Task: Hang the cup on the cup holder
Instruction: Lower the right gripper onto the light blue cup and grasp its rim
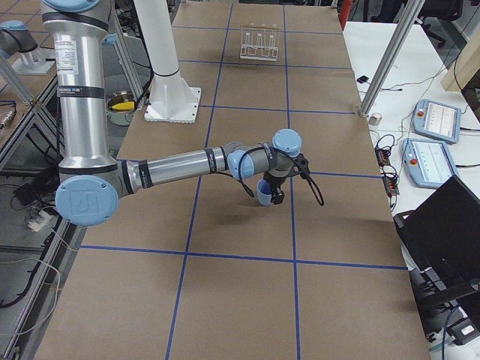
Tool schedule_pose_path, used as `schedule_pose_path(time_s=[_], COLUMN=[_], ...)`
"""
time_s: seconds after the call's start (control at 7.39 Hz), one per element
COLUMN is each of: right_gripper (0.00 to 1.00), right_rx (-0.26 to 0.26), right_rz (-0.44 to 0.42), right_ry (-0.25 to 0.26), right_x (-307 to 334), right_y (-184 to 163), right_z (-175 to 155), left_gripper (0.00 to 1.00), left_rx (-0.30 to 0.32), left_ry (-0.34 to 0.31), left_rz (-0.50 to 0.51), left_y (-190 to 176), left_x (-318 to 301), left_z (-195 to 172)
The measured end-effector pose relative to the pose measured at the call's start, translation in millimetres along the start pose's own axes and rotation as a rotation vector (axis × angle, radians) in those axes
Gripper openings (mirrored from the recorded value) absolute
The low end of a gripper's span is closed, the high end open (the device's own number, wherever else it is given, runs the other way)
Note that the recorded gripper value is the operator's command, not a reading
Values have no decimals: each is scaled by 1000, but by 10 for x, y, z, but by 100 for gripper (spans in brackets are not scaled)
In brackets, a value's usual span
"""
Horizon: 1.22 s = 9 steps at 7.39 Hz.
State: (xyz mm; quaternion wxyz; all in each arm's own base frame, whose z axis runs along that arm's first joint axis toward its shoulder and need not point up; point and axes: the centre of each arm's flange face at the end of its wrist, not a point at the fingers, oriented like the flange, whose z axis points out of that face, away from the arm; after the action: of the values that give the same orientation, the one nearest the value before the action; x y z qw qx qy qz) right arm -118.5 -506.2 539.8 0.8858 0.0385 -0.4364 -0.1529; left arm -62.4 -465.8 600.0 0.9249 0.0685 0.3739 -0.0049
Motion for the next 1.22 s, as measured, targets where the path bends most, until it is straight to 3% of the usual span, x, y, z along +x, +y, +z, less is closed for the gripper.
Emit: schedule_pose_path(time_s=[0.41, 1.22], right_gripper=[100, 100], right_rx=[-25, -88], right_rz=[4, 3], right_ry=[-4, -6], right_x=[-19, -34], right_y=[-217, -218], right_z=[169, 514], left_gripper=[99, 99], left_rx=[1, -5], left_ry=[0, 1], left_rz=[0, -11], left_y=[0, -1], left_x=[-1, -15], left_z=[-2, 23])
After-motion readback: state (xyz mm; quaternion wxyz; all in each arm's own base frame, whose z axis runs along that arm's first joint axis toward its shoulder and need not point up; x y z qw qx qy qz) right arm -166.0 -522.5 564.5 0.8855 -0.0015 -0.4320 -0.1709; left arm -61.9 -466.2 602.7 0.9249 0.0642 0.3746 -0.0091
